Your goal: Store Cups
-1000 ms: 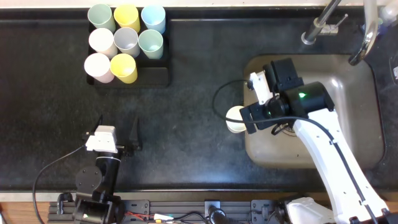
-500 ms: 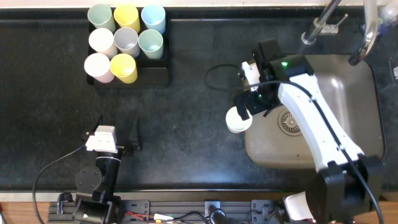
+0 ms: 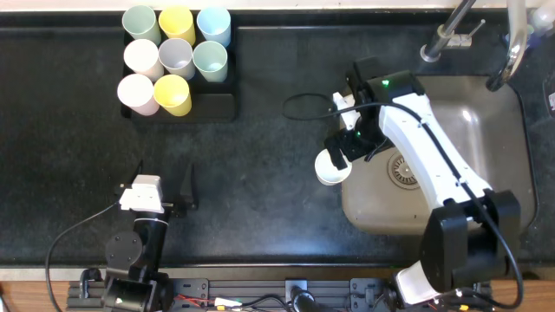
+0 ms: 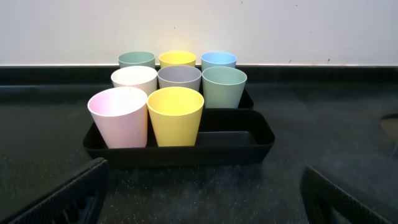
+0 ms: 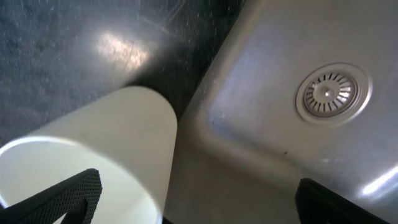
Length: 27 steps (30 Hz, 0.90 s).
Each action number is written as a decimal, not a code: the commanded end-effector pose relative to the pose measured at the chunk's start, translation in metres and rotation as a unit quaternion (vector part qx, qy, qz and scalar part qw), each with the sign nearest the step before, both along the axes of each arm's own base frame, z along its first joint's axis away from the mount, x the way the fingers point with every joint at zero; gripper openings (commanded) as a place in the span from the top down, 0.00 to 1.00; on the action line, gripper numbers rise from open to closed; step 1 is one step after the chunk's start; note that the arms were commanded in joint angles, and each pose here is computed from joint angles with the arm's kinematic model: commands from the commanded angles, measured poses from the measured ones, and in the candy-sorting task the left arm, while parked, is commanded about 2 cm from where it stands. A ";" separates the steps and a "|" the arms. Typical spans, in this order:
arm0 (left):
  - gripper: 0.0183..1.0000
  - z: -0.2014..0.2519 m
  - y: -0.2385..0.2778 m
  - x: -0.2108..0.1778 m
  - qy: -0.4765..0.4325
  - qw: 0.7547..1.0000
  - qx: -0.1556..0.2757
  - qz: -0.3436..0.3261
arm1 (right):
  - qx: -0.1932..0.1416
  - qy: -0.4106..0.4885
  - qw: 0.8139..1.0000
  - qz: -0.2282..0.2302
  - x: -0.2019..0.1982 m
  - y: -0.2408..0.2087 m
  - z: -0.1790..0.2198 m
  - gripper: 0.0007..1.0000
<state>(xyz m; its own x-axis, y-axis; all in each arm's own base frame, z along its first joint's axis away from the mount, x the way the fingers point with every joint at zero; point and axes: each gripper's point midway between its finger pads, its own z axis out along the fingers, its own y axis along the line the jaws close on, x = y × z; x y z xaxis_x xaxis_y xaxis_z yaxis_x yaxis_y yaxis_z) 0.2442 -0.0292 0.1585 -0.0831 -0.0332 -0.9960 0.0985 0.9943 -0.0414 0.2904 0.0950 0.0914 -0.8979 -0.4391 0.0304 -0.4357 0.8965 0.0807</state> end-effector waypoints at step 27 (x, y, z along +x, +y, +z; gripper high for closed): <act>0.00 -0.001 -0.003 0.000 -0.002 1.000 -0.004 -0.007 | 0.043 -0.088 0.995 0.004 0.026 0.041 0.079 0.96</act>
